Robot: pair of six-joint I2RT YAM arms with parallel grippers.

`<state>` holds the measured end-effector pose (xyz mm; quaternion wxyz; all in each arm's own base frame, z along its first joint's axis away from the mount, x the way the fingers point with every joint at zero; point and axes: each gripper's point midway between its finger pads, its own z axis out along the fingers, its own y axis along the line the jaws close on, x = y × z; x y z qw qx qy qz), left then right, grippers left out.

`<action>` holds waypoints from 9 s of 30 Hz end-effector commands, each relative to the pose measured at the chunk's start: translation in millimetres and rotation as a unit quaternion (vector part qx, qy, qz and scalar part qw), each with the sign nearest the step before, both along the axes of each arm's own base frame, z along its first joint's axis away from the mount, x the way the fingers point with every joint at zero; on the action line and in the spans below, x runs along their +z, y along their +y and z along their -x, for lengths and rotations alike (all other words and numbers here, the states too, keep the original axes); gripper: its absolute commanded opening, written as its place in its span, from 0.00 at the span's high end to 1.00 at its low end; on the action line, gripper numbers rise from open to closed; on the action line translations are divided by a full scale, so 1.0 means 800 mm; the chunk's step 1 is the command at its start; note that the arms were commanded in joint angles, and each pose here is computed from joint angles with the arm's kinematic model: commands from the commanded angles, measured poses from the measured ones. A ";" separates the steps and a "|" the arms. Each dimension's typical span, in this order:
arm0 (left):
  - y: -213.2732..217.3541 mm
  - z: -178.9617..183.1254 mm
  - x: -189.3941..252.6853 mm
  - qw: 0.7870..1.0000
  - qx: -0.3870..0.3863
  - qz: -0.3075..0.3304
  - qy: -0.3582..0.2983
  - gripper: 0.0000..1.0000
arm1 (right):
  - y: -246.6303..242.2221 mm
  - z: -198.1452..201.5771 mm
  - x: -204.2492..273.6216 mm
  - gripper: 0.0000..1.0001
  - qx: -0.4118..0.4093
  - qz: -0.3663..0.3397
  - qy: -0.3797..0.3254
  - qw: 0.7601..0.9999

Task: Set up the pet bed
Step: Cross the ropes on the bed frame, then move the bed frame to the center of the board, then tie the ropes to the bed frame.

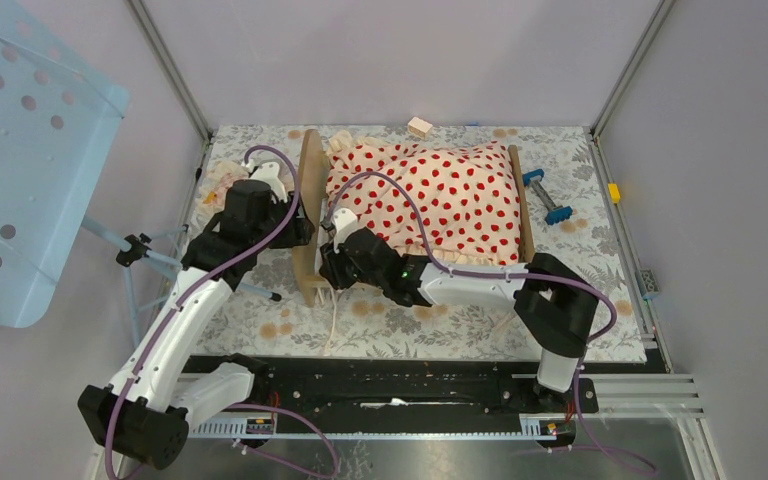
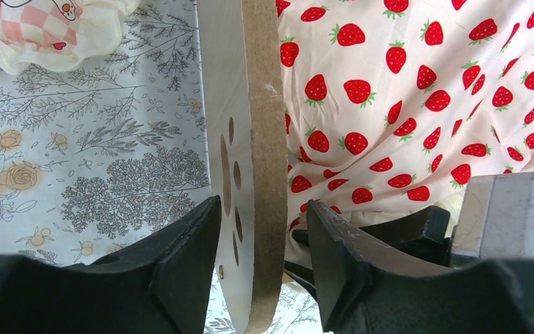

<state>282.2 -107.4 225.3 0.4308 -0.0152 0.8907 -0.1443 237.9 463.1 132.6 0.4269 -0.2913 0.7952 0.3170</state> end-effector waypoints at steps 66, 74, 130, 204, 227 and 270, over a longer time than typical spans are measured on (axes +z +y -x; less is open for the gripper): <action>-0.042 -0.066 -0.016 0.996 -0.034 -0.088 -0.006 0.63 | -0.141 0.090 0.017 0.48 -0.044 -0.137 -0.107 0.984; -0.035 -0.061 -0.024 0.995 -0.044 -0.089 0.001 0.60 | -0.095 0.051 -0.025 0.55 -0.101 -0.141 -0.118 0.978; -0.042 -0.052 -0.026 0.996 -0.066 -0.066 -0.001 0.59 | -0.023 -0.024 -0.108 0.51 -0.179 -0.097 -0.092 0.975; -0.041 -0.027 -0.035 0.997 -0.065 -0.036 0.003 0.56 | 0.007 0.221 -0.035 0.74 0.207 -0.241 0.059 0.946; -0.041 -0.062 -0.050 0.998 -0.048 -0.034 0.016 0.59 | -0.136 0.107 -0.088 0.60 -0.138 -0.017 -0.058 0.989; 0.011 0.056 -0.019 0.997 0.040 0.066 -0.020 0.14 | 0.023 0.102 -0.058 0.41 -0.097 -0.043 -0.037 0.994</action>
